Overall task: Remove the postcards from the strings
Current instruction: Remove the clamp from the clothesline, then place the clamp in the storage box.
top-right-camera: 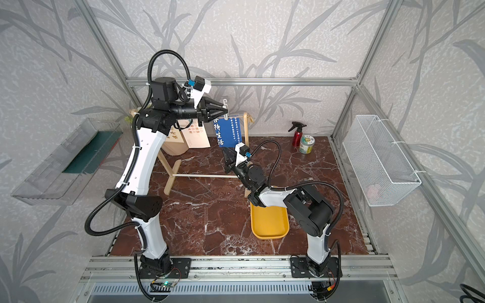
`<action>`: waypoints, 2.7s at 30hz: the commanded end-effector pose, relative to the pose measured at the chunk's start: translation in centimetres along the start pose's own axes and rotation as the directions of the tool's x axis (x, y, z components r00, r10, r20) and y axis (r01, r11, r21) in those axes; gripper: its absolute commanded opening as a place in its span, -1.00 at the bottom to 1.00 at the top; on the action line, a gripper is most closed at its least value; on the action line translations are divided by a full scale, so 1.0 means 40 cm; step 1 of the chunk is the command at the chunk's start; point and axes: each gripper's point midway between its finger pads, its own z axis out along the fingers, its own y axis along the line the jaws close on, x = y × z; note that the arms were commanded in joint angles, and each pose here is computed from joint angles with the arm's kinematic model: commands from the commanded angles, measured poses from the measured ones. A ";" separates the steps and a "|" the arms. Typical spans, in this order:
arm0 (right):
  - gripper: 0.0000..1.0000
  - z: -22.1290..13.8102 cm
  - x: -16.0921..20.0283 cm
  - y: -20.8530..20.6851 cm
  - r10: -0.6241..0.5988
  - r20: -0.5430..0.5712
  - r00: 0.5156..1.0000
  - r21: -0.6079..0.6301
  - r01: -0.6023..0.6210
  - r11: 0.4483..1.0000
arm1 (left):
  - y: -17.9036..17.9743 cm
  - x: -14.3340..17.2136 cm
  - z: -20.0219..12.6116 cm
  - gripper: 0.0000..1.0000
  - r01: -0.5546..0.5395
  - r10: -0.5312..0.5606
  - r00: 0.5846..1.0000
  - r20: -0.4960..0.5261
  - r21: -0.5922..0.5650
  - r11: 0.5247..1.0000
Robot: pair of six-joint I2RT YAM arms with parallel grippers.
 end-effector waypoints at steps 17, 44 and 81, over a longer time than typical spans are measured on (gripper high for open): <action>-0.75 -0.082 0.133 0.080 -0.081 -0.117 0.990 -0.120 0.067 0.990 | -0.036 -0.039 -0.011 -1.00 -0.048 0.047 0.999 0.026 0.023 0.999; -0.67 -0.292 0.053 0.123 -0.172 -0.217 0.961 -0.100 0.153 0.983 | -0.080 -0.208 -0.063 -1.00 -0.100 0.109 0.984 0.144 -0.066 0.993; -0.32 -0.687 -0.128 -0.290 -0.232 -0.428 0.874 0.550 0.455 0.701 | -0.588 0.854 0.507 -0.05 0.408 -0.410 0.741 -0.532 -0.127 0.904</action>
